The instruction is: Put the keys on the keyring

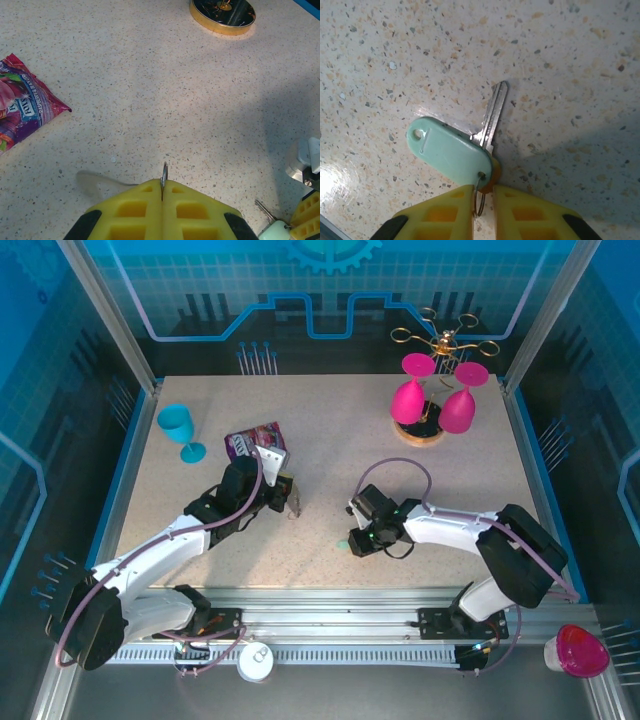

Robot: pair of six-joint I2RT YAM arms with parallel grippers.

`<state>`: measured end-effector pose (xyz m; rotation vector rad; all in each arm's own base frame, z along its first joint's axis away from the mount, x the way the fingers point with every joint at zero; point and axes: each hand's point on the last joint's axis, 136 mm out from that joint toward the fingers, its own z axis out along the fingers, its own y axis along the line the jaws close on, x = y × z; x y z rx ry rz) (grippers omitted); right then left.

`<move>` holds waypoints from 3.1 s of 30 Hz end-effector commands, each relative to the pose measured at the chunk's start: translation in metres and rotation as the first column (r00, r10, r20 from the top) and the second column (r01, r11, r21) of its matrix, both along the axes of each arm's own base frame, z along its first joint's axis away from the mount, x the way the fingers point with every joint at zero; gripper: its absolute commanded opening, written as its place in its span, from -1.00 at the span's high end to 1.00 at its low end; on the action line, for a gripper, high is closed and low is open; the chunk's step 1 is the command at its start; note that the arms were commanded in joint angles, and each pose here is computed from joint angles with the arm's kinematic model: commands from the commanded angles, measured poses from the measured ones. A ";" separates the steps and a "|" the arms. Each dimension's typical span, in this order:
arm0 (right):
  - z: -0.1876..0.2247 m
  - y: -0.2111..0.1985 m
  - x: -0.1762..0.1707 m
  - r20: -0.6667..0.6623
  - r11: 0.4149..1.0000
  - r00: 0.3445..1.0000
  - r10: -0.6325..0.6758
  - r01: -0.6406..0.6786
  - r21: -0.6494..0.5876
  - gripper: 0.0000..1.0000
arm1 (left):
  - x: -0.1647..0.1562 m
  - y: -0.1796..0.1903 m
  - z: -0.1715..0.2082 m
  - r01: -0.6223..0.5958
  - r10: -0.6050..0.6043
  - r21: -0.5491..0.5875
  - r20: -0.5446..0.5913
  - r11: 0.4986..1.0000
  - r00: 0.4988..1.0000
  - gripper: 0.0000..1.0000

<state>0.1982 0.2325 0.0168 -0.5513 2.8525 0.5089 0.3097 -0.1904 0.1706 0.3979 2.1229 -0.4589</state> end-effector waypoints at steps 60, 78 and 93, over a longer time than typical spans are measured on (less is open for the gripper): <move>0.179 0.055 -0.005 0.901 0.721 0.345 0.262 -0.691 0.054 1.00 | -0.110 -0.099 0.022 0.739 -0.759 0.236 0.384 0.631 0.525 1.00; 0.189 0.047 0.030 0.849 0.846 0.528 0.021 -0.462 0.266 1.00 | -0.110 -0.098 0.012 0.715 -0.780 0.328 0.376 0.617 0.500 1.00; 0.180 0.054 0.048 0.612 0.778 0.738 -0.284 -0.196 0.597 1.00 | -0.092 -0.099 0.027 0.526 -0.701 0.470 0.549 0.709 0.455 1.00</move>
